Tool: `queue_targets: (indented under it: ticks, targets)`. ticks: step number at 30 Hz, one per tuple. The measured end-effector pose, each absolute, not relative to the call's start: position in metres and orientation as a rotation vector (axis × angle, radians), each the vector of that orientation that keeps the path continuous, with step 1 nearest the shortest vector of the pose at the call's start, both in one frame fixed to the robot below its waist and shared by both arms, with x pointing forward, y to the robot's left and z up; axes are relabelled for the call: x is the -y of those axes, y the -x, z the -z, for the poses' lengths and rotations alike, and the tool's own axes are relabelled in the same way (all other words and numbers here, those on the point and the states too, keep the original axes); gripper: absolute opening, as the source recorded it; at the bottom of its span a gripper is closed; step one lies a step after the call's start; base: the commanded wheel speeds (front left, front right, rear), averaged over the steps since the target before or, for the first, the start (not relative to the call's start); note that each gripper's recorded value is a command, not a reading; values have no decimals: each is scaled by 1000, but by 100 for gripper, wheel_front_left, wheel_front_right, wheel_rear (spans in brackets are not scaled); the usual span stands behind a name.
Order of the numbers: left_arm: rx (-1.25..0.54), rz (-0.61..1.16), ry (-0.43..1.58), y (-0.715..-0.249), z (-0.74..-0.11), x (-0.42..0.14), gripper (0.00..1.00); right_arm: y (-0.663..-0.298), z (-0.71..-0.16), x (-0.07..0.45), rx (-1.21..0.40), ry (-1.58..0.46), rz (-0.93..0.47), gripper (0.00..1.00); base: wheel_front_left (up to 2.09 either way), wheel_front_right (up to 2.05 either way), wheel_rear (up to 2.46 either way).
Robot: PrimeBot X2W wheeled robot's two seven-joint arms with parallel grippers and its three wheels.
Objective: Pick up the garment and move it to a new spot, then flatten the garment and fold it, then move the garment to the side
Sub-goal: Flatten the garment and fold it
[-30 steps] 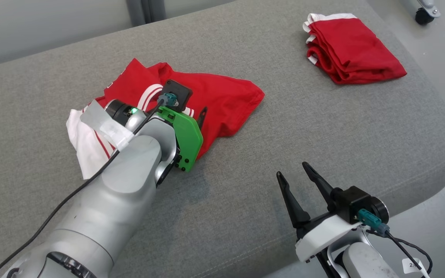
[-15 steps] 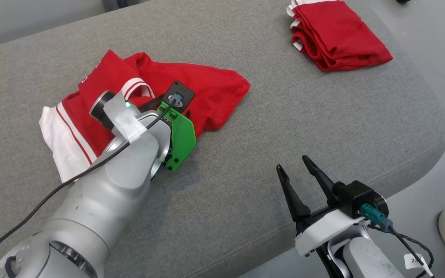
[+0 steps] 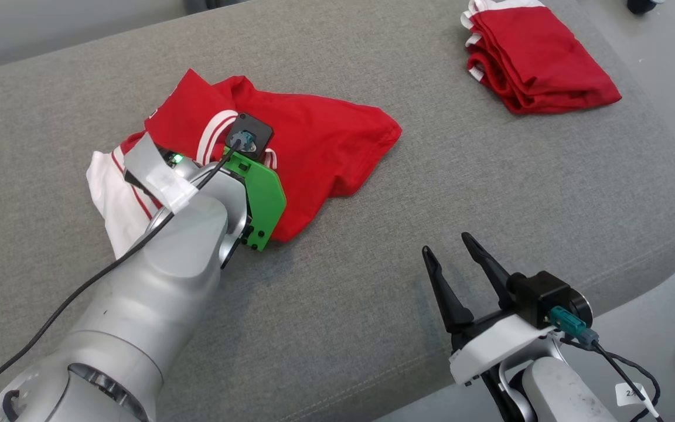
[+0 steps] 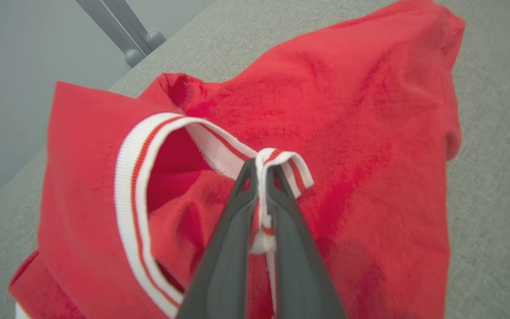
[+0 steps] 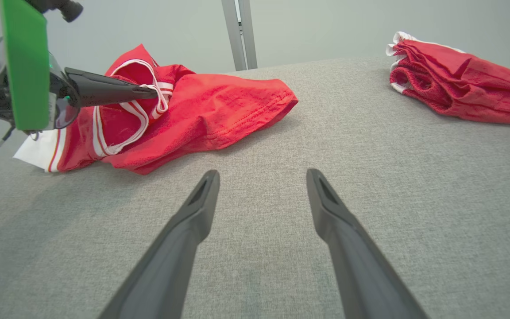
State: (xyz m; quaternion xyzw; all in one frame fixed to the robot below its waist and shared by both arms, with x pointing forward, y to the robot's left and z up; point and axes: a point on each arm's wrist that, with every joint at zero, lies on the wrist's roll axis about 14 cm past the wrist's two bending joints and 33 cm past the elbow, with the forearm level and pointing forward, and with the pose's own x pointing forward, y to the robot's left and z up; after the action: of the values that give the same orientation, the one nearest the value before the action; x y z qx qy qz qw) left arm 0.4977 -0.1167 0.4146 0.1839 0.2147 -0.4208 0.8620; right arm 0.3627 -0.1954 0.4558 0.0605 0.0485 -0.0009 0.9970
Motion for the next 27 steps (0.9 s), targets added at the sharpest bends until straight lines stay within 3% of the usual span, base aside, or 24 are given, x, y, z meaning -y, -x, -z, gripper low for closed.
queue_targets:
  ticks: [10, 17, 27]
  targets:
    - [-349, 734, -108, -511, -447, 82, 0, -371, -454, 177, -96, -113, -61, 100, 0, 0, 0]
    - [-307, 520, 75, -518, -460, 5, 0, -375, -455, 150, -91, -115, -142, 100, 0, 0, 0]
    - [-279, 287, 258, -494, -480, -90, 0, -371, -467, 121, -55, -112, -234, 100, 0, 0, 0]
